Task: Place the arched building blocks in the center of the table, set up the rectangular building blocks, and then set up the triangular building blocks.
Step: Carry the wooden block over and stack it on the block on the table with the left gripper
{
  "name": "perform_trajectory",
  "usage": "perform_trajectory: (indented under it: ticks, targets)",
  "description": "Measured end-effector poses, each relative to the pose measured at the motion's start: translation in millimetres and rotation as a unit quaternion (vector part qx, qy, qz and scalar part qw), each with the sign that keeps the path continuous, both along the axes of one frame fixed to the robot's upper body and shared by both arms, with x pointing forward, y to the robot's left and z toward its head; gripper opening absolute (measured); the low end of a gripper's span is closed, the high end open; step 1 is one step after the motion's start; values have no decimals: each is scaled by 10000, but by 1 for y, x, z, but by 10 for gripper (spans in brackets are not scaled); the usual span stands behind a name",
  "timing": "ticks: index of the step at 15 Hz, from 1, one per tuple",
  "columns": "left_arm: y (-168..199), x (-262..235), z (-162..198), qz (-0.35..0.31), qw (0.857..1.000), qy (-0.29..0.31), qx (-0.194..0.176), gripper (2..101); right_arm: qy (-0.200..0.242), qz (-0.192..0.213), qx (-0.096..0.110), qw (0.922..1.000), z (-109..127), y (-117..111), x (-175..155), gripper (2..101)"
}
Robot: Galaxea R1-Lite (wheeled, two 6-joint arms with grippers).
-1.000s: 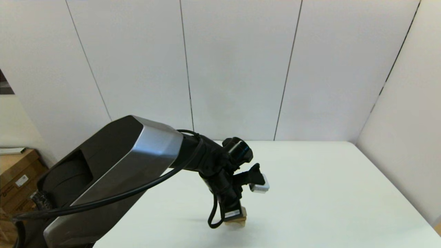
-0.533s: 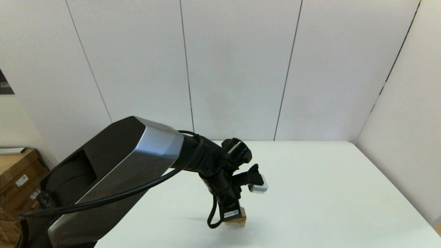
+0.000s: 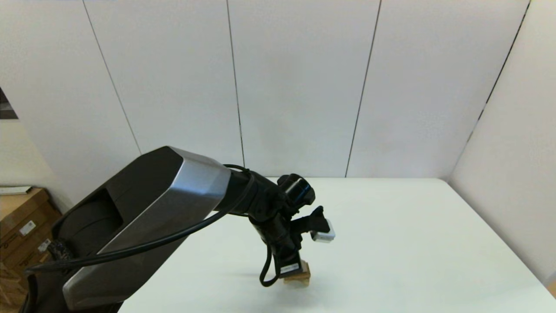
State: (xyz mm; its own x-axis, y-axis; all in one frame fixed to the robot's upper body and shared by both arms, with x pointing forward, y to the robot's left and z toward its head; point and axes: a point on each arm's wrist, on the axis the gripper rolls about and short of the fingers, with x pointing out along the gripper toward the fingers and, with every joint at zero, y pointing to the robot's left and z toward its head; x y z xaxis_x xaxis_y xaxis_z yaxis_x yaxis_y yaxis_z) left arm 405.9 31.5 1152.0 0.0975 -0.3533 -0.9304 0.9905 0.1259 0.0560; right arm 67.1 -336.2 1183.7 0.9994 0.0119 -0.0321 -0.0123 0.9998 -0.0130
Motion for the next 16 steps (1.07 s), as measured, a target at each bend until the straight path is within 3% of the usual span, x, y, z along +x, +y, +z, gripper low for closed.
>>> perform_trajectory:
  ticks: [16]
  targets:
    - [-1, -1, -1, -18, 10000, 6, 10, 211, 0, 0, 0, 10000, 0, 0, 0, 980]
